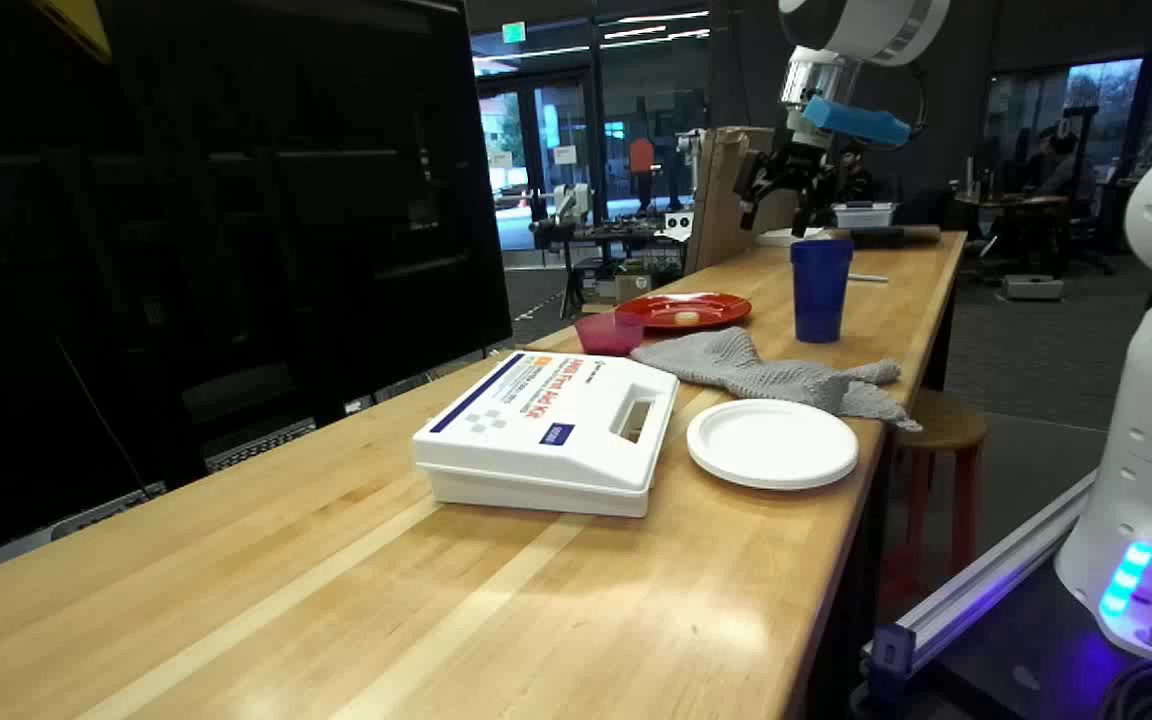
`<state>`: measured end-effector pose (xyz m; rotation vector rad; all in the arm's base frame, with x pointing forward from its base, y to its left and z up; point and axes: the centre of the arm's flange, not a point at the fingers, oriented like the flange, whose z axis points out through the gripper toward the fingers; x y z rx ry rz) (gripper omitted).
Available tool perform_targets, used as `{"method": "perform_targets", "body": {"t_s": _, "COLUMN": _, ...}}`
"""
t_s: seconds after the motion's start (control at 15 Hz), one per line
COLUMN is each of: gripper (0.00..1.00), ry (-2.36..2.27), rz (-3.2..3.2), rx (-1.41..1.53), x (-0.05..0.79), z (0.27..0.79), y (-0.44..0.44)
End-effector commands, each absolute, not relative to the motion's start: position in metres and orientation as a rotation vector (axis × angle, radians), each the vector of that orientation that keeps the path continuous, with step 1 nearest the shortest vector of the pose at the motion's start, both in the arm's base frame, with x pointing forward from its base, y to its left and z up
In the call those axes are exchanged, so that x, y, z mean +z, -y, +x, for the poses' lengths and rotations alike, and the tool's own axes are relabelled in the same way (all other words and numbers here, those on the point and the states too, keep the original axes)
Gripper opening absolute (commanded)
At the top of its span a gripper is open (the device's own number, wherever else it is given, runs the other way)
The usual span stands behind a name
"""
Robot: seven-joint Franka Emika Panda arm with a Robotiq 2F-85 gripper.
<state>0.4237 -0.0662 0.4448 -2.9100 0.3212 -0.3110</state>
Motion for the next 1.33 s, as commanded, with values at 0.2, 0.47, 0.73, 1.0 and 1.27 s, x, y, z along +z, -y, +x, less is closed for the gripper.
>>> {"method": "perform_targets", "body": {"t_s": 0.2, "gripper": 1.00, "ry": -0.321, "rz": -2.910, "rx": -0.312, "x": 0.445, "z": 0.424, "y": 0.066}}
{"method": "perform_targets", "body": {"t_s": 0.47, "gripper": 1.00, "ry": -0.321, "rz": -2.910, "rx": -0.312, "x": 0.445, "z": 0.424, "y": 0.066}}
{"method": "perform_targets", "body": {"t_s": 0.73, "gripper": 1.00, "ry": -0.321, "rz": -2.910, "rx": -0.312, "x": 0.445, "z": 0.424, "y": 0.066}}
{"method": "perform_targets", "body": {"t_s": 1.0, "gripper": 1.00, "ry": -0.321, "rz": -2.910, "rx": -0.312, "x": 0.445, "z": 0.424, "y": 0.066}}
{"method": "perform_targets", "body": {"t_s": 1.27, "gripper": 1.00, "ry": -0.149, "rz": -2.936, "rx": -0.219, "x": 0.433, "z": 0.423, "y": 0.039}}
